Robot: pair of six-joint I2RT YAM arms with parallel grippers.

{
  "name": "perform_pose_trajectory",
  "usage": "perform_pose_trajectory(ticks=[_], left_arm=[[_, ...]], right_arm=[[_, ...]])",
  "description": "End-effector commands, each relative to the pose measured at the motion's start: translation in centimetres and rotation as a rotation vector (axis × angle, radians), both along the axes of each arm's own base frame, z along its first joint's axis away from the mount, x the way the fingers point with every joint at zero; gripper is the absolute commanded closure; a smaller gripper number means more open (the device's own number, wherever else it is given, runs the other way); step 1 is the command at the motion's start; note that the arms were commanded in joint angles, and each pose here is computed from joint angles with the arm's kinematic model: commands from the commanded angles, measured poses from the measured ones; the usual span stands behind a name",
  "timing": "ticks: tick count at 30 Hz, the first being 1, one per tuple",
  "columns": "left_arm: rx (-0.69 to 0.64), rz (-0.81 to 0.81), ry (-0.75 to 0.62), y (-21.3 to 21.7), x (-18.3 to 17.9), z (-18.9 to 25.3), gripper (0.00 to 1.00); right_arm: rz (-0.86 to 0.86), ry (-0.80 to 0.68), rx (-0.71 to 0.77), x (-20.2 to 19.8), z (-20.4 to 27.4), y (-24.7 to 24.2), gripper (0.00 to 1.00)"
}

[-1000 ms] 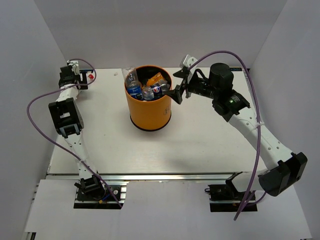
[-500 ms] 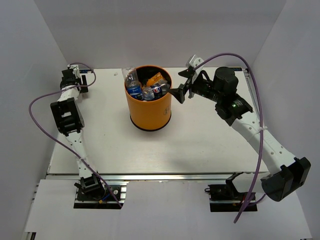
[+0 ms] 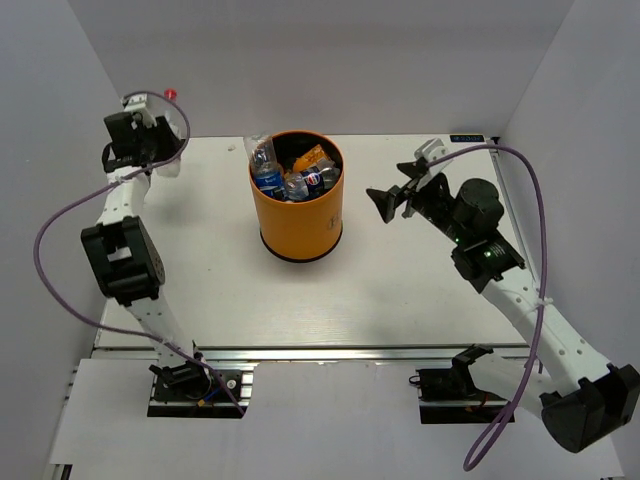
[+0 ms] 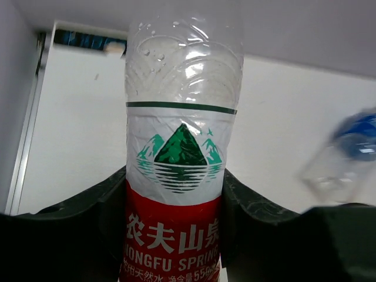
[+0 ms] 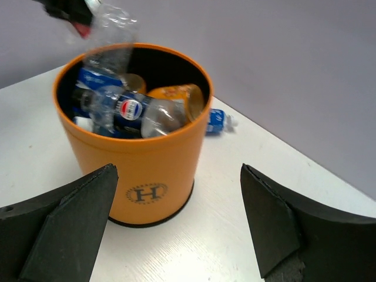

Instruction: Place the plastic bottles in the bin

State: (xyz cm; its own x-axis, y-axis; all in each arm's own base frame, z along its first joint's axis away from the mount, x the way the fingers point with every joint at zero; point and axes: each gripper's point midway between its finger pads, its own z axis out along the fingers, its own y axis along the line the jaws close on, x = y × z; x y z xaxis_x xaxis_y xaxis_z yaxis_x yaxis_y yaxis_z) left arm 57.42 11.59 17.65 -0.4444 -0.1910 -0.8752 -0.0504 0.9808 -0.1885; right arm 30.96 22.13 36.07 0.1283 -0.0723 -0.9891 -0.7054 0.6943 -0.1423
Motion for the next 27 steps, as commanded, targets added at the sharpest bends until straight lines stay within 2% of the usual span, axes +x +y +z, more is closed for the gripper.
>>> perform_pose_trajectory(ticks=[1,2,3,6,7,8,11,12,15,16,17,19,21,23,27], left_arm=[[-0.021,-0.209,-0.397,-8.9,-3.0,17.7,0.58],[-0.023,-0.231,-0.406,-10.5,-4.2,17.8,0.56],[0.006,-0.281,-0.546,-13.6,-6.3,22.9,0.55],[0.015,-0.358,-0.697,-18.0,-9.6,26.9,0.51],[-0.005,-0.439,-0.756,-21.3,-11.7,29.0,0.51],[-0.028,-0.475,-0.816,-22.6,-12.7,30.7,0.50],[-0.143,-0.599,-0.871,-26.9,-14.2,31.6,0.50],[-0.153,-0.658,-0.948,-28.5,-14.9,32.9,0.50],[-0.193,-0.718,-0.918,-31.7,-12.5,31.3,0.50],[-0.188,-0.725,-0.950,-32.2,-12.1,32.9,0.50],[-0.204,-0.744,-0.901,-33.1,-10.0,30.6,0.50],[-0.231,-0.776,-0.927,-34.0,-9.3,30.7,0.50],[-0.242,-0.775,-0.878,-34.6,-7.3,28.4,0.50],[-0.235,-0.796,-0.845,-35.4,-6.6,26.6,0.50],[-0.195,-0.839,-0.807,-37.6,-7.6,24.4,0.51]], right_arm=[[-0.129,-0.029,0.111,0.5,1.4,-2.8,0.11],[-0.144,-0.023,0.115,0.6,1.0,-3.3,0.11],[-0.151,-0.022,0.121,0.2,0.5,-3.7,0.11],[-0.176,-0.023,0.137,-0.3,0.2,-4.7,0.11],[-0.192,-0.020,0.139,-0.2,-0.2,-5.2,0.11],[-0.196,-0.019,0.147,-0.3,-0.2,-5.4,0.11],[-0.196,-0.036,0.161,-0.7,0.1,-5.7,0.11],[-0.192,-0.037,0.162,-0.8,0.1,-5.8,0.11],[-0.192,-0.038,0.155,-0.8,0.0,-5.9,0.11],[-0.191,-0.040,0.156,-0.9,0.1,-6.0,0.11],[-0.193,-0.038,0.153,-0.8,-0.1,-6.0,0.11],[-0.194,-0.043,0.148,-0.9,-0.1,-6.1,0.11],[-0.199,-0.047,0.143,-0.8,-0.2,-6.3,0.11],[-0.208,-0.051,0.138,-0.7,-0.2,-6.5,0.11],[-0.206,-0.045,0.135,-0.4,-0.3,-6.5,0.11]])
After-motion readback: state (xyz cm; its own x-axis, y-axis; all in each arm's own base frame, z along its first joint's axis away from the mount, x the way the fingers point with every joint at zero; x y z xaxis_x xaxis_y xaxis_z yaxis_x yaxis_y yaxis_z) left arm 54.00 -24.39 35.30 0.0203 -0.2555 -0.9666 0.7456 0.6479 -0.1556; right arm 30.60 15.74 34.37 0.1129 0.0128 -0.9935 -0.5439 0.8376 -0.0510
